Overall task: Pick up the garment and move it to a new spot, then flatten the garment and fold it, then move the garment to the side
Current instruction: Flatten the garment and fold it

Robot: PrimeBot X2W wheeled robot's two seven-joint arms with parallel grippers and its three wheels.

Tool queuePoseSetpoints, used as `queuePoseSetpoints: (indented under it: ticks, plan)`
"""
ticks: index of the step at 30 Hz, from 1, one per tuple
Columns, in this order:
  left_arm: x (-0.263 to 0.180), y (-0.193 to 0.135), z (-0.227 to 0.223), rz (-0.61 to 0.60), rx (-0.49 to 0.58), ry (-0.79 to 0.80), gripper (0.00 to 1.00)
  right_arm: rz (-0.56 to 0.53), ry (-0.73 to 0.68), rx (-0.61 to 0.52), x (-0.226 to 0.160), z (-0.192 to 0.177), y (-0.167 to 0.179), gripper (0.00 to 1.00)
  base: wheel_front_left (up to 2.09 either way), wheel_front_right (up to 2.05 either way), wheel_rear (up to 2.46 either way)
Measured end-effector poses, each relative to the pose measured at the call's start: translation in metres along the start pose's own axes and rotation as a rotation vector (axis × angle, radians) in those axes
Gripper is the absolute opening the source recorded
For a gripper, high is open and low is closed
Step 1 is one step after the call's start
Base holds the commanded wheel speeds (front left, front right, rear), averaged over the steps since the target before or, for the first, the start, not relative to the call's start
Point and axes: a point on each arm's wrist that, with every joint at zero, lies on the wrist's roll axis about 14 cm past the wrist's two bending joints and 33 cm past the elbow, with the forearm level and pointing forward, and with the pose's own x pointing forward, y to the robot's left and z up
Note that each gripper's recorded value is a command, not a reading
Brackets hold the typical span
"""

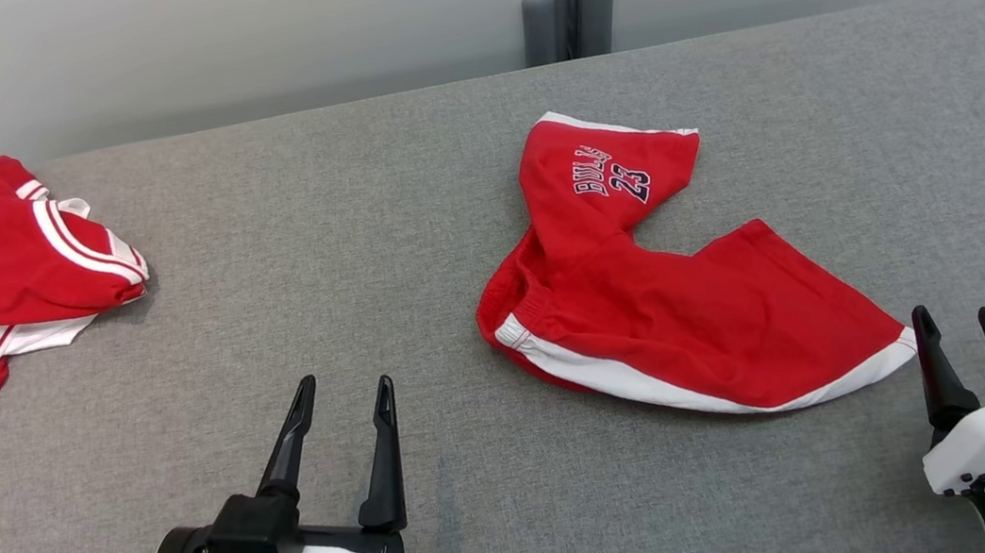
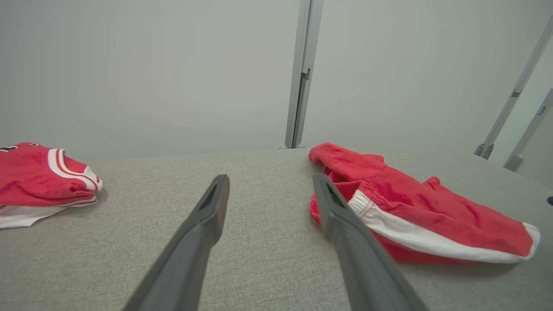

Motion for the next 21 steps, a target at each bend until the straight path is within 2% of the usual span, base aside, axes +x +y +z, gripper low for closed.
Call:
queuePoseSetpoints:
  ticks: [7, 12, 21]
  plan:
    - [0.002, -0.004, 0.0, -0.013, 0.001, -0.002, 1.0, 0.0, -0.061, -0.068, -0.008, 0.017, -0.004, 1.0, 0.0, 0.0, 0.0]
    - [0.003, -0.007, 0.004, -0.025, 0.005, -0.012, 1.0, 0.043, -0.14, -0.17, -0.016, 0.041, 0.007, 1.0, 0.0, 0.0, 0.0]
    - [-0.001, 0.002, 0.013, -0.006, 0.031, -0.04, 1.0, 0.1, -0.298, -0.232, -0.037, 0.082, 0.036, 1.0, 0.0, 0.0, 0.0]
